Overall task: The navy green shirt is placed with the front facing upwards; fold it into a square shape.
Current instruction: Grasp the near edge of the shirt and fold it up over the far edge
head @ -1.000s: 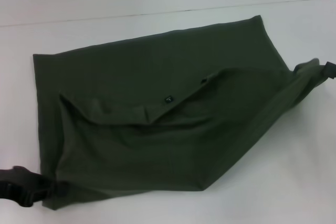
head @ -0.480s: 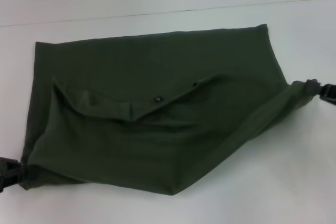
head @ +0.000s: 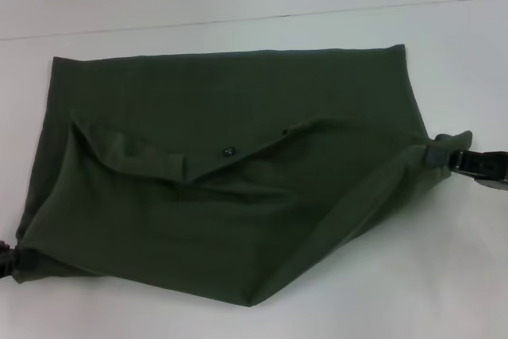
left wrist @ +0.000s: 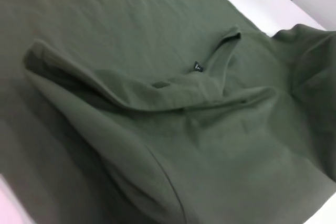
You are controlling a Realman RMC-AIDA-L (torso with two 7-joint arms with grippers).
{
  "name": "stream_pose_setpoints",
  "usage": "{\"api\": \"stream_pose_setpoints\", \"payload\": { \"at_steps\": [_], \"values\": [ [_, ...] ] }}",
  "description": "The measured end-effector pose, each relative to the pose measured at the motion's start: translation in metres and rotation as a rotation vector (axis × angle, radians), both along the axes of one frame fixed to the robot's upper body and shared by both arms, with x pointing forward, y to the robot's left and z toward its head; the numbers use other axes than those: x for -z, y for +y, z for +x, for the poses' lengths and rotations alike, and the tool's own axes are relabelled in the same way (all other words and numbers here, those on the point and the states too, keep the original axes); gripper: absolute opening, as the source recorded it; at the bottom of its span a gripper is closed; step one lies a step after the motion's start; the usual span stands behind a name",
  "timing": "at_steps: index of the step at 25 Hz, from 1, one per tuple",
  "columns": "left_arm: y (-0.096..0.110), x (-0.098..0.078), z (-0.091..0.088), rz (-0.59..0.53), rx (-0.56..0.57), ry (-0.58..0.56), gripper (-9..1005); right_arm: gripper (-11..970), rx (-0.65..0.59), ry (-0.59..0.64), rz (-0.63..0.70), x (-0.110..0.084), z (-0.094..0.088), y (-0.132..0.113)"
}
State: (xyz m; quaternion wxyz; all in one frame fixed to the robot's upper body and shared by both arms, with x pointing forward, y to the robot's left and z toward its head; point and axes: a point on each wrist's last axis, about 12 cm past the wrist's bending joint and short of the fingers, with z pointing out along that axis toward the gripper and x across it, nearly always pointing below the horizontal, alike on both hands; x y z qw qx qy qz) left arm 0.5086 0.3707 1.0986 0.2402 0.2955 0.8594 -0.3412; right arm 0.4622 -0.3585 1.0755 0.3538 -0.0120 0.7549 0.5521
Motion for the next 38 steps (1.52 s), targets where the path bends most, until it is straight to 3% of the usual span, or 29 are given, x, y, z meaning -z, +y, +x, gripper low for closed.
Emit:
{"api": "stream_pose_setpoints", "payload": {
  "at_steps": [15, 21, 26, 31, 38],
  "values": [
    [0.007, 0.017, -0.014, -0.002, -0.089, 0.020, 2, 1, 0.066, 0.061, -0.045, 0.013, -0.032, -0.024],
    [0.007, 0.019, -0.019, -0.030, -0.098, 0.025, 3, 1, 0.061, 0.052, -0.042, 0.014, -0.033, -0.026],
    [0.007, 0.011, -0.016, -0.072, -0.108, -0.013, 2, 1, 0.129, 0.007, -0.022, 0.006, -0.033, -0.037],
    [0.014, 0.001, -0.013, -0.106, -0.159, -0.083, 2, 1, 0.180, -0.030, -0.018, 0.000, -0.025, -0.044],
    [0.026, -0.013, -0.011, -0.124, -0.213, -0.162, 5, 2, 0.131, -0.070, -0.003, -0.015, 0.008, -0.032]
  ]
}}
